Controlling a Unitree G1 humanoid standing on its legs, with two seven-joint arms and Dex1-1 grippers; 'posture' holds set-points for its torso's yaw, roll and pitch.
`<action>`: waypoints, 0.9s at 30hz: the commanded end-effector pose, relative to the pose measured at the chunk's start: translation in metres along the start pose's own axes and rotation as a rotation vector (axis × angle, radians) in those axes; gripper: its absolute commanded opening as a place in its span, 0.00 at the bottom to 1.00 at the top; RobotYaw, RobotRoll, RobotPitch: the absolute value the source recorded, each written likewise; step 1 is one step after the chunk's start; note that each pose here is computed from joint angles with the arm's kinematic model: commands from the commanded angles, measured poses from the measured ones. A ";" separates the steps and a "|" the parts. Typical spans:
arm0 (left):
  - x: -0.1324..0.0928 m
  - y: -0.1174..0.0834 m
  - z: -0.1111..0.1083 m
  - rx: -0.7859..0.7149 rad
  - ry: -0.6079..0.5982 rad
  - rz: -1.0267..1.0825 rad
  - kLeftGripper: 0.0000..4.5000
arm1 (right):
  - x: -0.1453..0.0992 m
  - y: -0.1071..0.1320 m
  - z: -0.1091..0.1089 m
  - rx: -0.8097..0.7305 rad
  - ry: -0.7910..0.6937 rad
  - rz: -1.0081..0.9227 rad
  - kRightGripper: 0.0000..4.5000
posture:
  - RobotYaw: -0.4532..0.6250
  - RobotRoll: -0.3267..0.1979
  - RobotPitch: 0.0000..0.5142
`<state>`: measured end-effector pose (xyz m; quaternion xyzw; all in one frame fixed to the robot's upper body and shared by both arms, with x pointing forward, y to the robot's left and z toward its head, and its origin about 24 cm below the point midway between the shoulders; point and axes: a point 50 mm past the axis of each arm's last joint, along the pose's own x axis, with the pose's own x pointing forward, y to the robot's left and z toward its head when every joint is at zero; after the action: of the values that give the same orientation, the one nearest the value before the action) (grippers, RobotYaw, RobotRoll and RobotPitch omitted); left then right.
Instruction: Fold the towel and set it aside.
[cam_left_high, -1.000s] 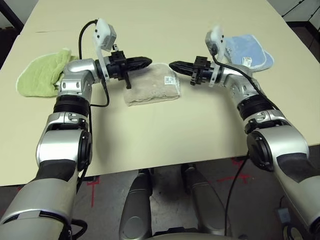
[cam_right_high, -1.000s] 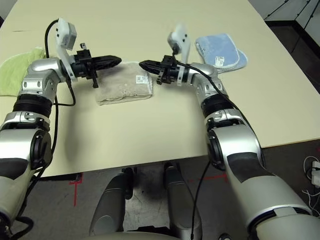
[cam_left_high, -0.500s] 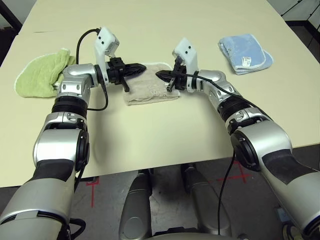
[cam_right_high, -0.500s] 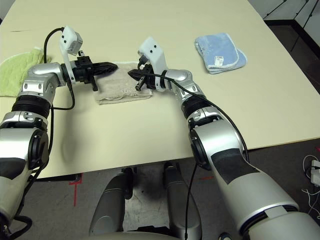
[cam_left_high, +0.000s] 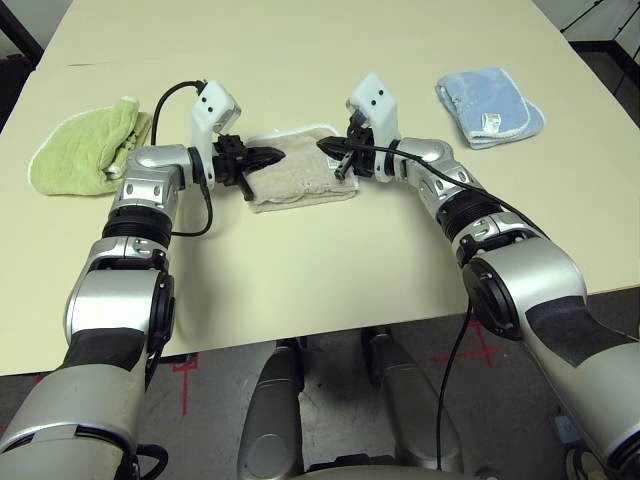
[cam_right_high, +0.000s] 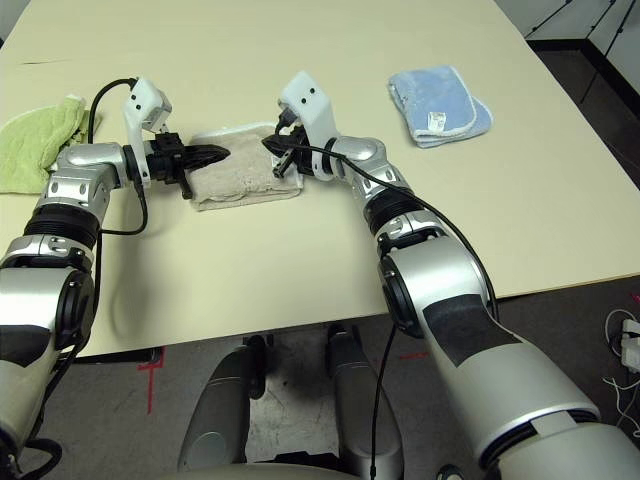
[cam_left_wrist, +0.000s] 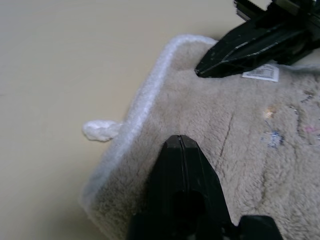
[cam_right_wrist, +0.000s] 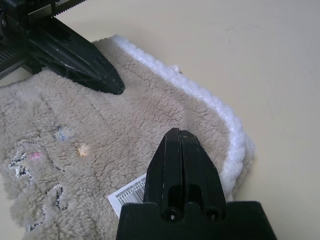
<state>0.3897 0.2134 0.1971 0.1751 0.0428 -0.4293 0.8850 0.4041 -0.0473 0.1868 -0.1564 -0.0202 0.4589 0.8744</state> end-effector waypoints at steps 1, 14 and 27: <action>0.000 0.000 -0.019 -0.077 0.059 0.063 0.01 | -0.005 0.002 -0.023 0.031 0.064 -0.020 0.00 | 0.46 0.62 0.50; -0.011 0.009 -0.011 -0.099 0.029 0.102 0.01 | -0.037 -0.028 -0.022 0.043 -0.009 -0.086 0.00 | 0.43 0.62 0.50; -0.046 0.004 0.040 -0.038 -0.188 -0.193 0.04 | -0.130 -0.052 0.010 0.320 -0.340 0.130 0.00 | 0.42 0.62 0.50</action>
<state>0.3669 0.2370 0.2525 0.1229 -0.0284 -0.4961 0.8590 0.3773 -0.1730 0.2249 0.0311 -0.1030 0.5098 0.8536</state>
